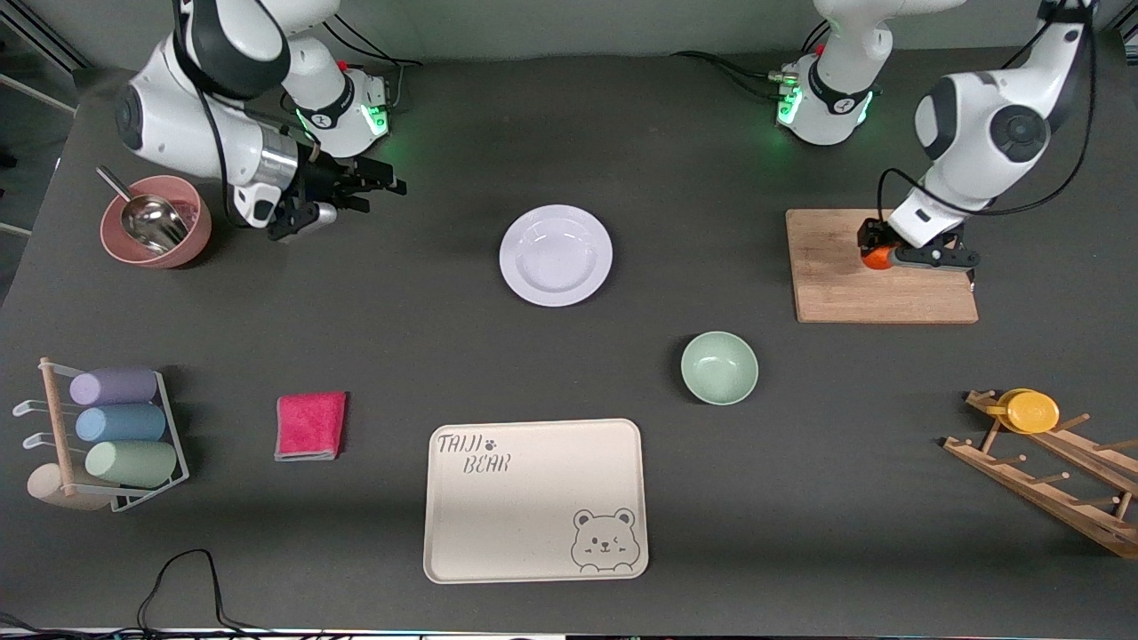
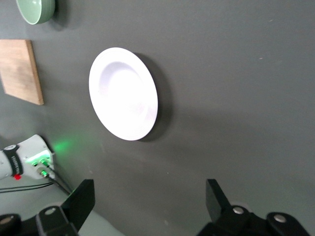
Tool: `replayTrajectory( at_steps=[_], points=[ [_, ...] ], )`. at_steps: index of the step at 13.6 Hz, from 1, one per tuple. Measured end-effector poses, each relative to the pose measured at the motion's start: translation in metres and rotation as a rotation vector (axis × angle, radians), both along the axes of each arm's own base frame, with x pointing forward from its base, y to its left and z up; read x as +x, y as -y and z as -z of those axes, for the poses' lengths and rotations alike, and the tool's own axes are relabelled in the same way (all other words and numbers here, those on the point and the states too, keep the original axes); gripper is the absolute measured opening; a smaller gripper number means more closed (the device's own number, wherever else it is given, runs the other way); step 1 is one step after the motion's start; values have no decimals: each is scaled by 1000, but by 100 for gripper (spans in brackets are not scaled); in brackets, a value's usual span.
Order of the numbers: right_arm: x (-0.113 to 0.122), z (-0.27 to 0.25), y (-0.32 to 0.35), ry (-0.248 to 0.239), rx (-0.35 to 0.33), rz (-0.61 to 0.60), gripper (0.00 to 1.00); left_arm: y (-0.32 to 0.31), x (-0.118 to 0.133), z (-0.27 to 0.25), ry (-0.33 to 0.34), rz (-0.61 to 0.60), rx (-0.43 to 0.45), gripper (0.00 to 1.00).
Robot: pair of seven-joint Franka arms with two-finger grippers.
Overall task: Place orange and plate with both arms
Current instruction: 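Grasp the orange with the left gripper and lift it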
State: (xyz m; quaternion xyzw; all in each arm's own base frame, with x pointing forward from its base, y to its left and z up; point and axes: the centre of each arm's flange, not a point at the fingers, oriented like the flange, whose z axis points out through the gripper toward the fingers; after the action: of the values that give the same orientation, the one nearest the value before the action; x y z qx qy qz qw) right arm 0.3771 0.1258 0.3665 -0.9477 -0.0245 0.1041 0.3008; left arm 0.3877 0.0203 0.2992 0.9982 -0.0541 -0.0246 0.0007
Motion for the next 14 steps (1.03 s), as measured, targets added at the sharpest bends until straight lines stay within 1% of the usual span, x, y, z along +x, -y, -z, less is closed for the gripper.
replayTrajectory(
  at_steps=[1,3,5,6,8,10,12,13,14],
  points=[
    [0,19,4,-5,76,-9,100,1,3,-22,-24,-4,-6,68],
    [-2,62,12,-4,202,-8,100,10,8,-68,-58,-11,-42,68],
    [-7,105,12,18,311,11,100,37,16,-109,-59,10,-93,68],
    [-11,126,12,33,350,22,100,55,20,-123,-52,3,-112,68],
    [-20,162,9,59,395,37,100,109,20,-140,-48,-38,-117,68],
    [-27,187,6,84,425,47,100,177,13,-152,-40,-86,-99,68],
    [-36,209,1,107,490,55,100,241,8,-162,-40,-166,-92,68],
    [-41,221,0,118,516,62,100,269,7,-164,-46,-209,-90,68],
    [-47,232,0,118,531,72,100,295,5,-163,-57,-253,-86,68]
  ],
)
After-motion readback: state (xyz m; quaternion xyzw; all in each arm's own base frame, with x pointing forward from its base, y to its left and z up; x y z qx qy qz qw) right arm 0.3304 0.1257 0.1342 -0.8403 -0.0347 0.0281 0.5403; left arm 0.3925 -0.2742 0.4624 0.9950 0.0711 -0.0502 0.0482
